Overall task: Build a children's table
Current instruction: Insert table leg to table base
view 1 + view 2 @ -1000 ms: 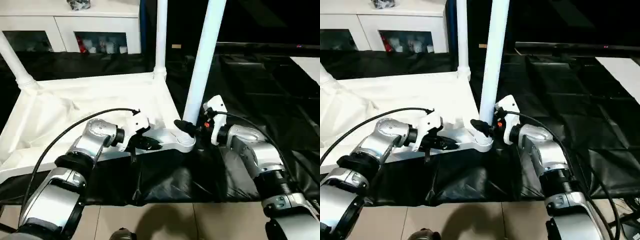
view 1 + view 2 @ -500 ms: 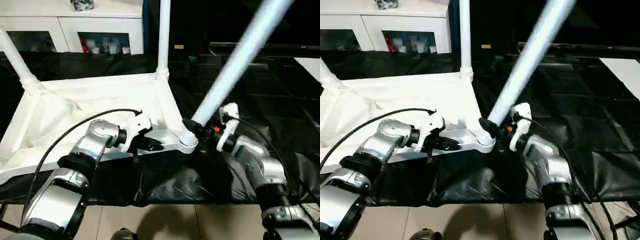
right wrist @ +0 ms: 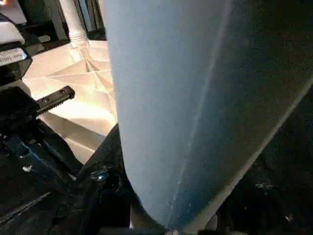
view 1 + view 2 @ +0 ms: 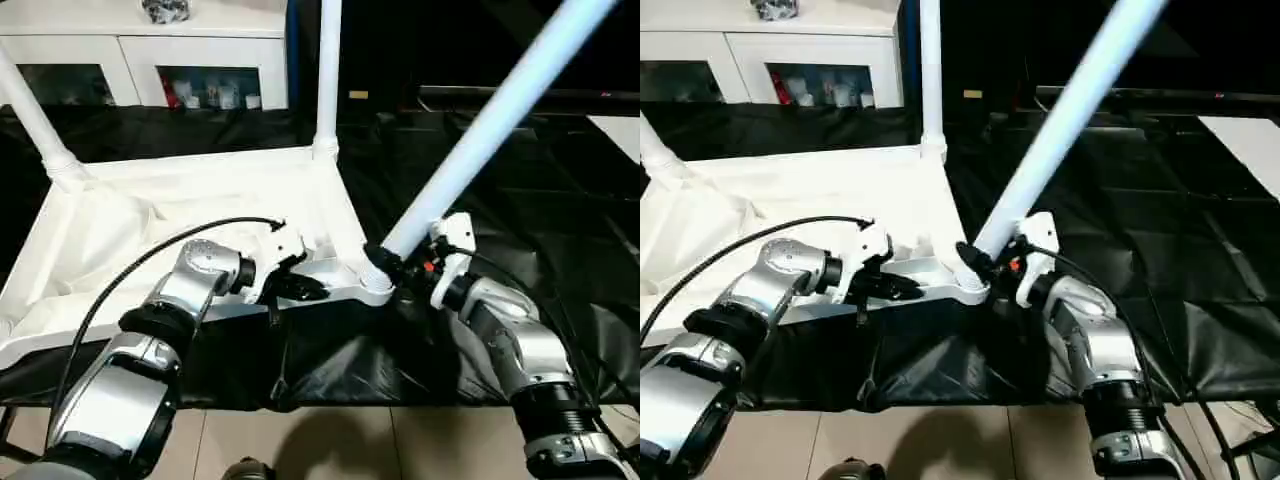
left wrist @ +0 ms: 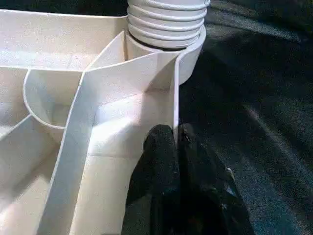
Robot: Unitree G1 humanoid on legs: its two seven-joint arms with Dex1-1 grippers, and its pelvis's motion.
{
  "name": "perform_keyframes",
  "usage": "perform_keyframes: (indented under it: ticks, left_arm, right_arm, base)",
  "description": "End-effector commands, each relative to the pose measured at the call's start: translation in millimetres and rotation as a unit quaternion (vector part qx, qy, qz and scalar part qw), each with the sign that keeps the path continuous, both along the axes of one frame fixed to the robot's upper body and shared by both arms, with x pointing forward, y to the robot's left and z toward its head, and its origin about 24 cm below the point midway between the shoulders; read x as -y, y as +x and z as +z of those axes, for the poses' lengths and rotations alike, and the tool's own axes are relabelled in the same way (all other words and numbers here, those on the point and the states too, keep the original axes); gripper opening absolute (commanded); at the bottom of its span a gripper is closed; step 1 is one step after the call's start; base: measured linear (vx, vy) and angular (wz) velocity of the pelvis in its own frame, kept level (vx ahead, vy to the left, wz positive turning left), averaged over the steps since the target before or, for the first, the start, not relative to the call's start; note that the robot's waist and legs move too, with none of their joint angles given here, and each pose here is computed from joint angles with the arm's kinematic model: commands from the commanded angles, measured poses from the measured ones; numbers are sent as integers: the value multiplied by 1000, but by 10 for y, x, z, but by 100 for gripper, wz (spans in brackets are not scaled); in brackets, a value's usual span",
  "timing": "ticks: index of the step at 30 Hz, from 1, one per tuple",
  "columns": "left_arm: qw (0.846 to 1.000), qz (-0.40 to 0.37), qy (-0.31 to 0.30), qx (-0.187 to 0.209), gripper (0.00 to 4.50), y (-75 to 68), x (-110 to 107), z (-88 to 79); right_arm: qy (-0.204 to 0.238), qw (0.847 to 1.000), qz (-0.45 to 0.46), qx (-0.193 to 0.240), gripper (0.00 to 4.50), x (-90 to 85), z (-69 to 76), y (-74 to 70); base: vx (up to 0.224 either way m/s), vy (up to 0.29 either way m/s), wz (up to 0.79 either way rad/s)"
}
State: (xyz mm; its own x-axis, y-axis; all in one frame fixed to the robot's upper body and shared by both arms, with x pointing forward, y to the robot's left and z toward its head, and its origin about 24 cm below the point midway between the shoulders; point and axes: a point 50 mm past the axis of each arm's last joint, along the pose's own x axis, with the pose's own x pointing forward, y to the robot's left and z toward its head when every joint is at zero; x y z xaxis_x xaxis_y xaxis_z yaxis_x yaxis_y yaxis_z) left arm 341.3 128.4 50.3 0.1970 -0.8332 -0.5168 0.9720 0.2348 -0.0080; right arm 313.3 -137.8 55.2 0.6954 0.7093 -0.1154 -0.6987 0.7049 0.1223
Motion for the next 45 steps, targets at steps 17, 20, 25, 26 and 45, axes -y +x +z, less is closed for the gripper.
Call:
perform_keyframes:
  ticks: [17, 20, 25, 26, 45]
  left_arm:
    - [999, -28, 19, 32, 0, 60, -99, 138]
    - [998, -57, 10, 33, 0, 46, -95, 180]
    - [991, -132, 6, 10, 0, -15, -123, 240]
    - [991, -132, 6, 10, 0, -15, -123, 240]
    - [999, 12, 4, 34, 0, 208, 96, 274]
  right_arm:
    - [-104, 975, 170, -94, 188, -108, -338, -121]
    - [-104, 969, 203, -95, 188, -109, -351, -151]
    - [-112, 947, 284, -100, 188, -118, -363, -242]
    - [-112, 947, 284, -100, 188, -118, -363, -242]
    - [-106, 988, 77, -76, 188, -189, -315, 134]
  base:
    - [0, 0, 0]
    - [0, 0, 0]
    - [0, 0, 0]
    - [0, 0, 0]
    - [0, 0, 0]
